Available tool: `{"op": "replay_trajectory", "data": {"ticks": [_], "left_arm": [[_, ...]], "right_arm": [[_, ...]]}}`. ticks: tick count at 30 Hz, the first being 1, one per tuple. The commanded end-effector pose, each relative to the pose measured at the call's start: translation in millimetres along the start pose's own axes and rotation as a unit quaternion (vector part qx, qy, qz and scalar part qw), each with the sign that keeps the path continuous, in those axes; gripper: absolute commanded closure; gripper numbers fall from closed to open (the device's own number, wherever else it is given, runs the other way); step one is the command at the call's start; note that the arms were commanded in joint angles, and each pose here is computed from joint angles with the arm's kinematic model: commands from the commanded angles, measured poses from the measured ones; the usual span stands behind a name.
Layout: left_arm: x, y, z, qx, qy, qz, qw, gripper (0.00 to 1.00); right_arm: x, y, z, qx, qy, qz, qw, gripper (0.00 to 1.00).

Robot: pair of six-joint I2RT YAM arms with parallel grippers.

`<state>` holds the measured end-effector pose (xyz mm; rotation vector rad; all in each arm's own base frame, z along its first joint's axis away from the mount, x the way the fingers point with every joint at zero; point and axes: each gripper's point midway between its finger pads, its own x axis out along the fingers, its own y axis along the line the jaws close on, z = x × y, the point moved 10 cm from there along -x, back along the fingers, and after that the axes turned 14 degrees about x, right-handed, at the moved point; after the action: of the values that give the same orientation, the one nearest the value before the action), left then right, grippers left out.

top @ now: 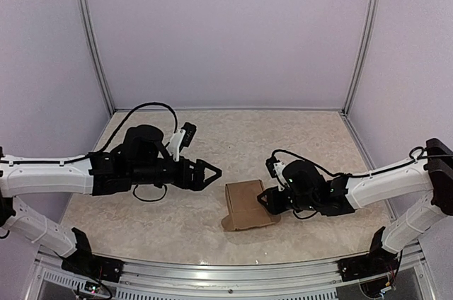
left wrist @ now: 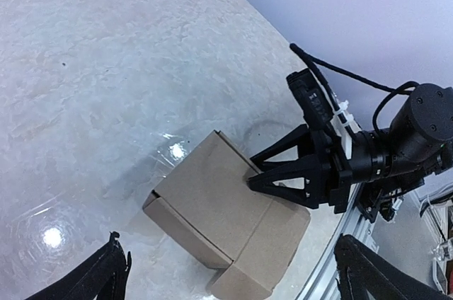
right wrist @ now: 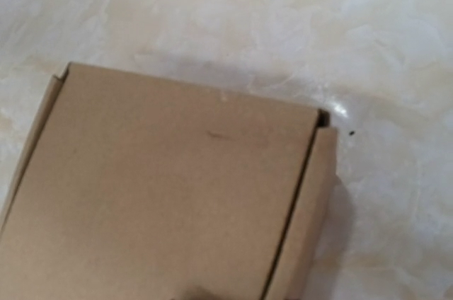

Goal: Fold the paper box

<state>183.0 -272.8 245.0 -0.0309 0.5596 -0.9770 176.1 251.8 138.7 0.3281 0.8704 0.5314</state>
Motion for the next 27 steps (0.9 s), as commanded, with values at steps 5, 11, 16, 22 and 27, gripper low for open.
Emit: {"op": "replay_trajectory", "data": {"ticks": [5, 11, 16, 22, 27], "left_arm": [[-22.5, 42.7, -30.0, -0.106, -0.053, -0.011, 0.993, 0.01], [-5.7, 46.9, -49.6, -0.14, 0.006, -0.021, 0.99, 0.01], [16.1, 47.8, -65.9, -0.175, 0.033, -0.046, 0.983, 0.01], [36.7, 53.2, -82.8, -0.245, 0.038, -0.057, 0.967, 0.01], [48.6, 56.0, -90.8, -0.289, 0.04, -0.068, 0.954, 0.02]], "right_arm": [[4.9, -13.9, -7.6, -0.006, 0.015, -0.046, 0.999, 0.68], [6.8, -14.5, -8.2, 0.002, 0.009, -0.045, 0.999, 0.68], [11.0, -13.9, -8.9, 0.004, 0.012, -0.043, 0.999, 0.68], [12.0, -12.9, -8.6, 0.013, 0.009, -0.036, 0.999, 0.68], [15.5, -12.9, -9.4, 0.03, 0.002, -0.029, 0.999, 0.71]]}}
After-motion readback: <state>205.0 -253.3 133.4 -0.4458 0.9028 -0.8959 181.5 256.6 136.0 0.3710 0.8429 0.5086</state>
